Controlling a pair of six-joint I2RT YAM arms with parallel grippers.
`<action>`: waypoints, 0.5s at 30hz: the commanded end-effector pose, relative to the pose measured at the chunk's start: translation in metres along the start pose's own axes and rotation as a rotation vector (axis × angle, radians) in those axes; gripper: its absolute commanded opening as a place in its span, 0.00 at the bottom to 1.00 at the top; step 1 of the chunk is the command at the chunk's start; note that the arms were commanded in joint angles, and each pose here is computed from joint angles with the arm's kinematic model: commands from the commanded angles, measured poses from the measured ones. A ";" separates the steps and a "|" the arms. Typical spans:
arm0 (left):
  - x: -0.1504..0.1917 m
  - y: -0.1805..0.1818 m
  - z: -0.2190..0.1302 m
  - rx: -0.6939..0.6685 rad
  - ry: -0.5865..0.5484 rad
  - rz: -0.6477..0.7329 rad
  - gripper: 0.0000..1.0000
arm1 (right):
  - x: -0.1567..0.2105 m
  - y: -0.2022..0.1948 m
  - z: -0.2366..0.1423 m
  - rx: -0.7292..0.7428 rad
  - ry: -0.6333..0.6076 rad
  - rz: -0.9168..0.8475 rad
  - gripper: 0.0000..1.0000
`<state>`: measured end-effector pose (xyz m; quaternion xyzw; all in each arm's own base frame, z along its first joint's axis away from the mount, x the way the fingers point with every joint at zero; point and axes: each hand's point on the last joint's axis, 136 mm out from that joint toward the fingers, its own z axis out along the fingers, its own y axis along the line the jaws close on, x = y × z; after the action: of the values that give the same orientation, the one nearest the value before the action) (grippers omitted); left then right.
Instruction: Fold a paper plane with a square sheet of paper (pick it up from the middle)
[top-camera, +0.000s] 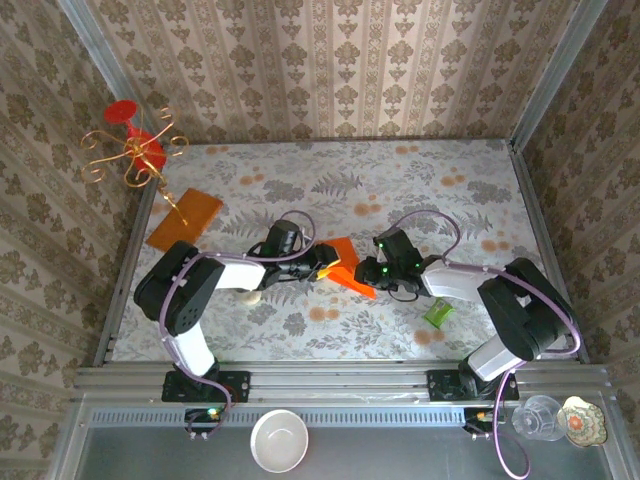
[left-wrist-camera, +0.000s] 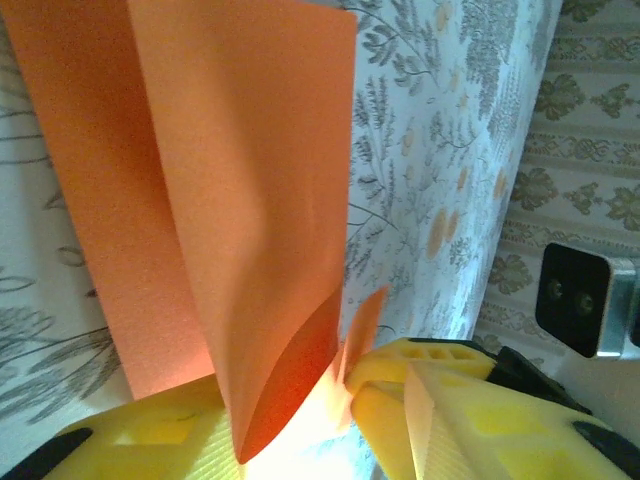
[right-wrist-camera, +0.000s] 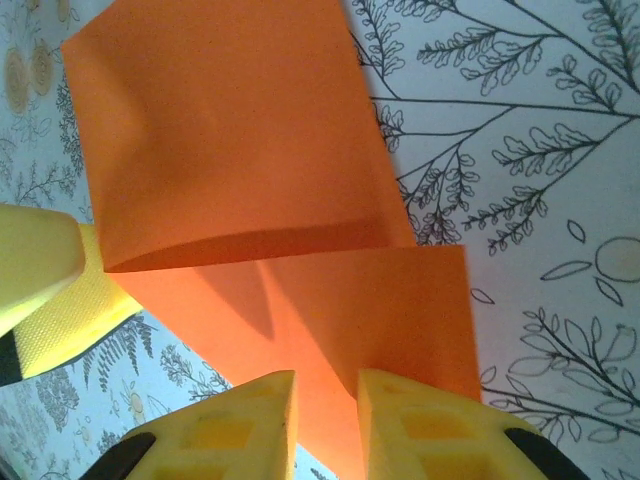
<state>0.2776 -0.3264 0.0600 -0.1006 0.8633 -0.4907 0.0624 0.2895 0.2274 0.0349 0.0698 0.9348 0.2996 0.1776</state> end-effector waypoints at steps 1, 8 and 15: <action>-0.001 -0.013 0.002 0.040 0.025 0.084 0.42 | -0.002 0.001 0.002 0.006 0.015 -0.022 0.24; -0.003 -0.006 0.002 0.022 0.033 0.089 0.26 | -0.004 -0.001 0.004 0.002 0.031 -0.038 0.23; -0.009 0.003 0.001 -0.029 0.024 0.074 0.06 | -0.012 0.004 -0.008 0.021 0.013 -0.102 0.24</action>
<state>0.2794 -0.3226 0.0539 -0.0729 0.8705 -0.4826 0.0635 0.2962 0.2263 0.0371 0.0421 0.9385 0.2924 0.1788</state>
